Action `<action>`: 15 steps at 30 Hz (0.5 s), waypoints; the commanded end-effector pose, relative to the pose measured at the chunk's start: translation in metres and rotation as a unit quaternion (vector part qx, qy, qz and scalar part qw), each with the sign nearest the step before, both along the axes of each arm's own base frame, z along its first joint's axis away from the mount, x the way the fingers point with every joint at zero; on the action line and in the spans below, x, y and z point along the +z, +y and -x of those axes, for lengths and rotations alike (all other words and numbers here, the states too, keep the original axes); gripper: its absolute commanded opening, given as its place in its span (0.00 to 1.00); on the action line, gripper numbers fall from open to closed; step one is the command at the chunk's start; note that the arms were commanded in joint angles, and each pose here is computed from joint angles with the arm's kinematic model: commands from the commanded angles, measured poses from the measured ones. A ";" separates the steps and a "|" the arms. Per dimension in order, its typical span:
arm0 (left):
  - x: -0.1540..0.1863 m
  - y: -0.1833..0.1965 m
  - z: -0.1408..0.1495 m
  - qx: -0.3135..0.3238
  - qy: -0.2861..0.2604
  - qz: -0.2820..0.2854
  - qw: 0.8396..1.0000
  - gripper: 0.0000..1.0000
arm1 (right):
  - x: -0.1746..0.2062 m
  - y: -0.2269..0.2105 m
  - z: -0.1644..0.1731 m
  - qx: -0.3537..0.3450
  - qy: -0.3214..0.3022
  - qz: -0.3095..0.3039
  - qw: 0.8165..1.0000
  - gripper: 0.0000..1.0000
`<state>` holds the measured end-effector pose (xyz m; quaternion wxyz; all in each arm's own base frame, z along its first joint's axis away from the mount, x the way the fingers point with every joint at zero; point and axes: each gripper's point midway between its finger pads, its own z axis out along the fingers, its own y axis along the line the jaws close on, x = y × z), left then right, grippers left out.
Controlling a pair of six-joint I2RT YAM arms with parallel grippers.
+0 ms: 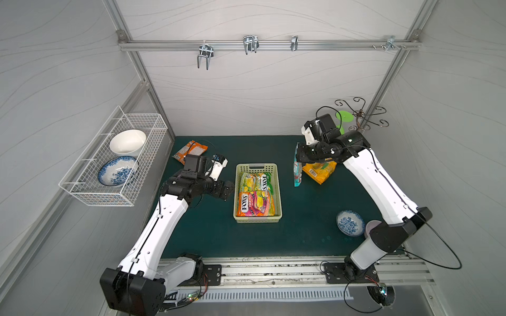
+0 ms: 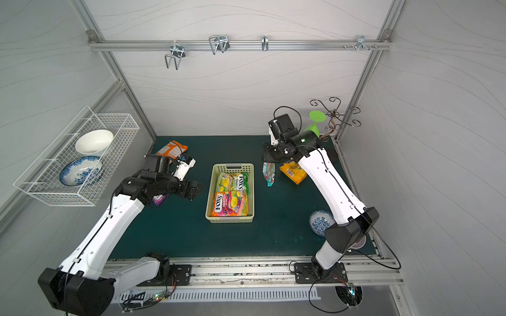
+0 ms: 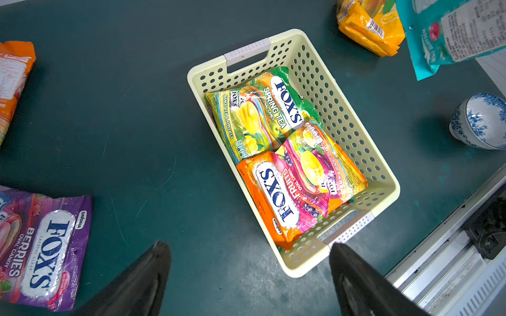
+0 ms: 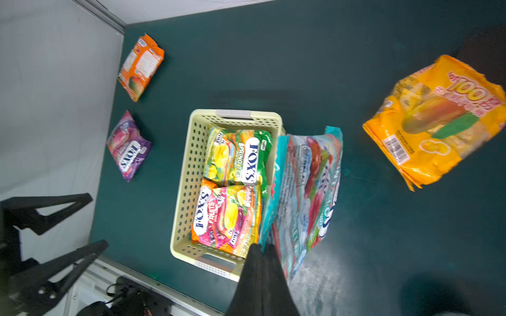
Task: Put the candies in the basket
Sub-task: Place the candy in the basket.
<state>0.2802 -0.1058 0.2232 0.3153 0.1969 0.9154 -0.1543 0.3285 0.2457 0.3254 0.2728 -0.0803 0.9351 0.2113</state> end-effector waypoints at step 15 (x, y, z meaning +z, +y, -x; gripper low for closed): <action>0.018 0.003 -0.004 0.006 -0.032 0.005 0.999 0.95 | -0.021 0.089 -0.028 0.055 0.015 -0.063 0.996 0.00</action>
